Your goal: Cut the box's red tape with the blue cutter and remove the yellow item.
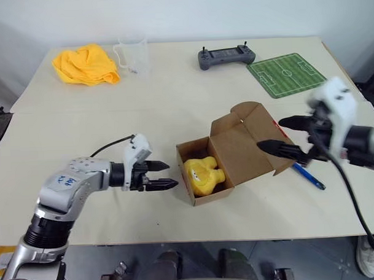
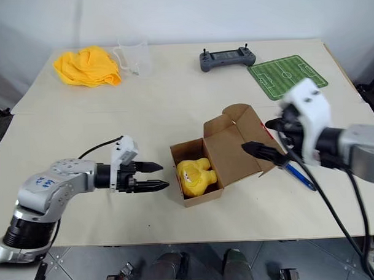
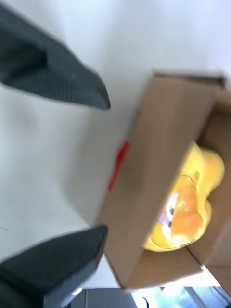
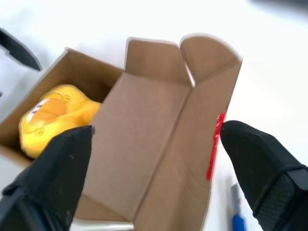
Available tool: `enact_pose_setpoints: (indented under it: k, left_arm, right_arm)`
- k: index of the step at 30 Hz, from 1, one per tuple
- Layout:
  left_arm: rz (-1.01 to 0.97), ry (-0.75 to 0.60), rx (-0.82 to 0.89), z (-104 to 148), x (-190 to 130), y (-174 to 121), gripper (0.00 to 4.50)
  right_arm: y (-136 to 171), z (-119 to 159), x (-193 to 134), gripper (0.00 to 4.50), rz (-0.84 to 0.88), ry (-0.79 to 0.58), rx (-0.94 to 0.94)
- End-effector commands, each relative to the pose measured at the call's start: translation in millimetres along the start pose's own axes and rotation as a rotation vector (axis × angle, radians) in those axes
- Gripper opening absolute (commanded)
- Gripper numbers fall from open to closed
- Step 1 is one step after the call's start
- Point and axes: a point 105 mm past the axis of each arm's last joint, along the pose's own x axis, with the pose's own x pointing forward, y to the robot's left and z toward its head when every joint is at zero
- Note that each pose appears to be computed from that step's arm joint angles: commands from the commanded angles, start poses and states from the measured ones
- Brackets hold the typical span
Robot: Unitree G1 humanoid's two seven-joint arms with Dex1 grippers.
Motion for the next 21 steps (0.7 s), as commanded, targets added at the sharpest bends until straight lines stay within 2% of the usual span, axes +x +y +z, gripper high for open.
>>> enact_pose_setpoints:
  k: [1,3,7,12,15,17,19,21]
  left_arm:
    - [-0.009,-0.074,0.071,8,-28,3,4.48]
    - [0.007,-0.129,0.091,8,-50,8,4.48]
    - [0.029,-0.116,0.175,-3,-83,8,4.48]
    - [0.055,-0.053,0.222,-17,-111,1,4.48]
    - [0.032,-0.032,0.267,-19,-111,-8,4.48]
    - [-0.015,-0.065,0.3,-5,-102,-18,4.48]
    - [-0.089,-0.11,0.349,27,-81,-29,4.48]
    - [-0.168,-0.083,0.367,47,-64,-39,4.48]
  right_arm:
    - [1,27,-22,4.5,0.037,-0.226,-0.17]
    - [8,31,-27,4.5,0.131,-0.331,-0.223]
    - [36,16,-25,4.5,0.396,-0.319,-0.268]
    - [64,0,-15,4.5,0.543,-0.336,-0.396]
    - [74,-5,-11,4.5,0.585,-0.338,-0.422]
    - [73,-6,-10,4.5,0.584,-0.334,-0.426]
    - [65,-5,-11,4.5,0.563,-0.321,-0.431]
    - [59,-3,-12,4.5,0.547,-0.313,-0.446]
